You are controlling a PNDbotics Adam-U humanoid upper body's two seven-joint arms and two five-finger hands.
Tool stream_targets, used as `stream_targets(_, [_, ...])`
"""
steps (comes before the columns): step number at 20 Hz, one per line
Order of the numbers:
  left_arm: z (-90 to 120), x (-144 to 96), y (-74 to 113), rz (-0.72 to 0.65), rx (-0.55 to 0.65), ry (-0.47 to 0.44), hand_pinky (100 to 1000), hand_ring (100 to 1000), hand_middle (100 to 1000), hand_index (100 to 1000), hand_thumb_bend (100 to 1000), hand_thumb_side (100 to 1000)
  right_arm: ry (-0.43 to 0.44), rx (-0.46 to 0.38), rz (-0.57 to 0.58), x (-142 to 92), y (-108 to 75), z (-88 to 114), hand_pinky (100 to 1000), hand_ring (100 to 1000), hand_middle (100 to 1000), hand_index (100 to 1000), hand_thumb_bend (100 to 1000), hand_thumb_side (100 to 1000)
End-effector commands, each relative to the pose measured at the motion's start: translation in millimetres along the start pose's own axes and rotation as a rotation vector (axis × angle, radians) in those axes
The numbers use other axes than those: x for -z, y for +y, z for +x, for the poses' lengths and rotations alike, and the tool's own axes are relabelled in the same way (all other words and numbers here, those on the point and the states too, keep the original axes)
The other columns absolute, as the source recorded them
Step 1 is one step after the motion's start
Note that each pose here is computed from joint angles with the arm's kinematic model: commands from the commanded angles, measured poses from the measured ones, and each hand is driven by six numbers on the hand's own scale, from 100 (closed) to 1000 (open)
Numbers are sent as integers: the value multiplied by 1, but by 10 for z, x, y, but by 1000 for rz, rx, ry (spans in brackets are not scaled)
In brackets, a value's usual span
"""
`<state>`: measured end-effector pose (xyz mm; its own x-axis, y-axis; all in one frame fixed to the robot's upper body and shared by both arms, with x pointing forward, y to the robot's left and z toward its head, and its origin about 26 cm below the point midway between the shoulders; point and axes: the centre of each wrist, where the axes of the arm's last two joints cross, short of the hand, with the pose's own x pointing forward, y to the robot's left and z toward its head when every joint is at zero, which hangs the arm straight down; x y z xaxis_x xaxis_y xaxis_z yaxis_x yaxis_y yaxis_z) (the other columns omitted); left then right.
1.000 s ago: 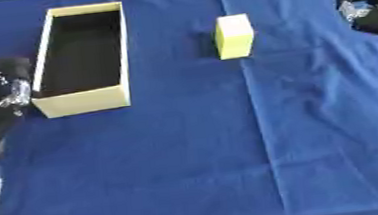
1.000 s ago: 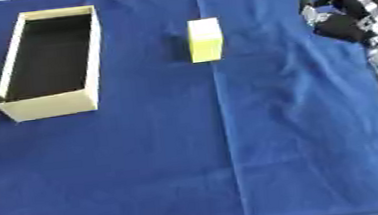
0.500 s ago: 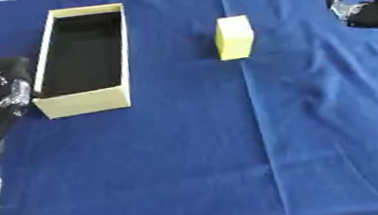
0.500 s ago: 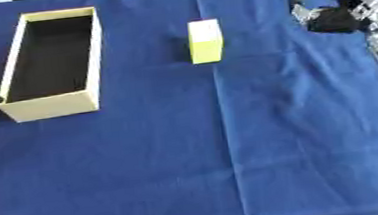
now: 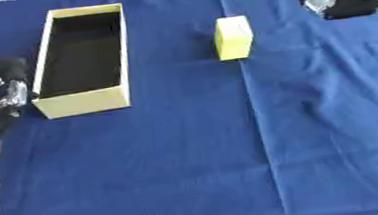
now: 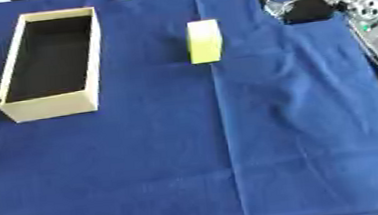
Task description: Pick up objects on the table and place them in the box.
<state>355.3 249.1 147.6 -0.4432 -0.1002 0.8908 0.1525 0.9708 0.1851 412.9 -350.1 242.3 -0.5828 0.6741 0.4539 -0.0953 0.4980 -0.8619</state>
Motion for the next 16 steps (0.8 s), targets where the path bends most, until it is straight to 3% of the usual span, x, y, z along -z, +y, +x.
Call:
stream_targets(1, [96,45,21,-8,6,-33,549,836,692,702,100,246,10,-58,39,53,-117,21,840,988,919,967,100,286])
stream_targets(10, [98,51,9,-17,5,-34,549,837,693,703,100,246,15,-113,130,324,-22,22,845,988,911,968,115,316])
stream_targets(13, [99,54,8,-19,6,-34,549,837,693,703,100,246,14,-130,153,396,18,28,949,1000,939,970,132,324])
stream_targets(16, [97,55,3,-21,5,-33,549,837,693,703,100,246,13,-154,181,458,57,33,971,1000,952,973,153,335])
